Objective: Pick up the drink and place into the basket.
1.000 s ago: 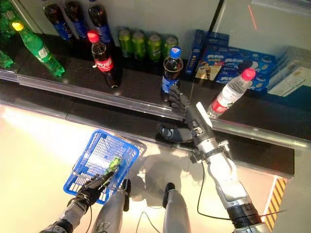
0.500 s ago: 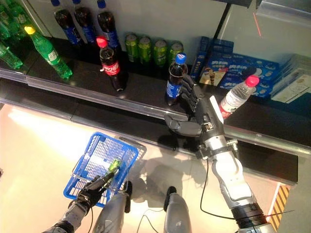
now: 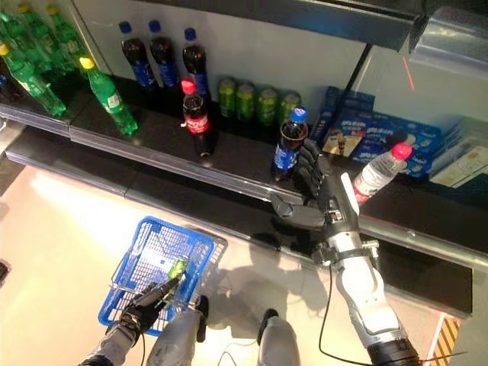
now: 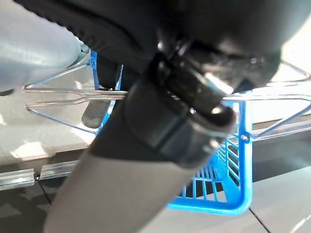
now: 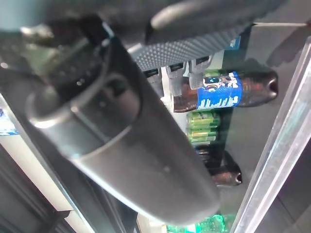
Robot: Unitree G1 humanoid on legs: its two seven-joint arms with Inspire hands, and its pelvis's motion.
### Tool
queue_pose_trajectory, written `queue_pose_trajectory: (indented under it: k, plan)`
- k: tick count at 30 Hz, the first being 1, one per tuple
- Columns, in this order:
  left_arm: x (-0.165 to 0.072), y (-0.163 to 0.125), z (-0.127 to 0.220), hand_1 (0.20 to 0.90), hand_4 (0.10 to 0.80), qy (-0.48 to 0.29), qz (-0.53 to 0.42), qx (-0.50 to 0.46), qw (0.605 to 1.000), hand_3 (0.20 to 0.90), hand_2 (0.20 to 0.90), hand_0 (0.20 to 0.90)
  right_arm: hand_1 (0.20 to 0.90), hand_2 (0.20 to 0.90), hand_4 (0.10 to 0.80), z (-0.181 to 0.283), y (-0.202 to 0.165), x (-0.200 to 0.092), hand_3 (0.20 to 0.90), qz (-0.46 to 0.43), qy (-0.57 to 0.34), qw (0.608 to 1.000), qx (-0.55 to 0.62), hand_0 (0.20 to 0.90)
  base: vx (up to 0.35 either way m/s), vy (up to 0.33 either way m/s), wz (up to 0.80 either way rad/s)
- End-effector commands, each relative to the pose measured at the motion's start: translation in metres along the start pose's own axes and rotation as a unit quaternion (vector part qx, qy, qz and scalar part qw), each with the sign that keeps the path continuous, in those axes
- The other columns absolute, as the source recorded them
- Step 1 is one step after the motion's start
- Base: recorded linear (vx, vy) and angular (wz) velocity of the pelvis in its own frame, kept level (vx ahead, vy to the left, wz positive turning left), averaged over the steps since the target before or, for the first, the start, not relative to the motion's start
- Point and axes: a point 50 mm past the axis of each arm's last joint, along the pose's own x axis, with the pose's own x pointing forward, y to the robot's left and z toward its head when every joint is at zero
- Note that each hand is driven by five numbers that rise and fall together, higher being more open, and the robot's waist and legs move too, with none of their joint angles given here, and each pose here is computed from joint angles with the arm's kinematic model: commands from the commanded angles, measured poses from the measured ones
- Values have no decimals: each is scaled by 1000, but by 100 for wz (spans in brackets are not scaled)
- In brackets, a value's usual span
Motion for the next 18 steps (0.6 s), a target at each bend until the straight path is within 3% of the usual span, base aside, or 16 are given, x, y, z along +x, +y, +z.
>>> queue_pose_trajectory:
  k: [1, 18]
  plan:
    - [-61, 92, -55, 300, 100, 134, 102, 111, 979, 200, 300, 300, 900, 900, 800, 41, -19, 7, 900, -65, -110, 992, 23, 900, 180, -3, 1]
    - [-79, 112, -63, 300, 100, 172, 123, 140, 967, 200, 300, 300, 900, 900, 800, 21, -37, 3, 900, -138, -44, 989, 5, 900, 74, -3, 3]
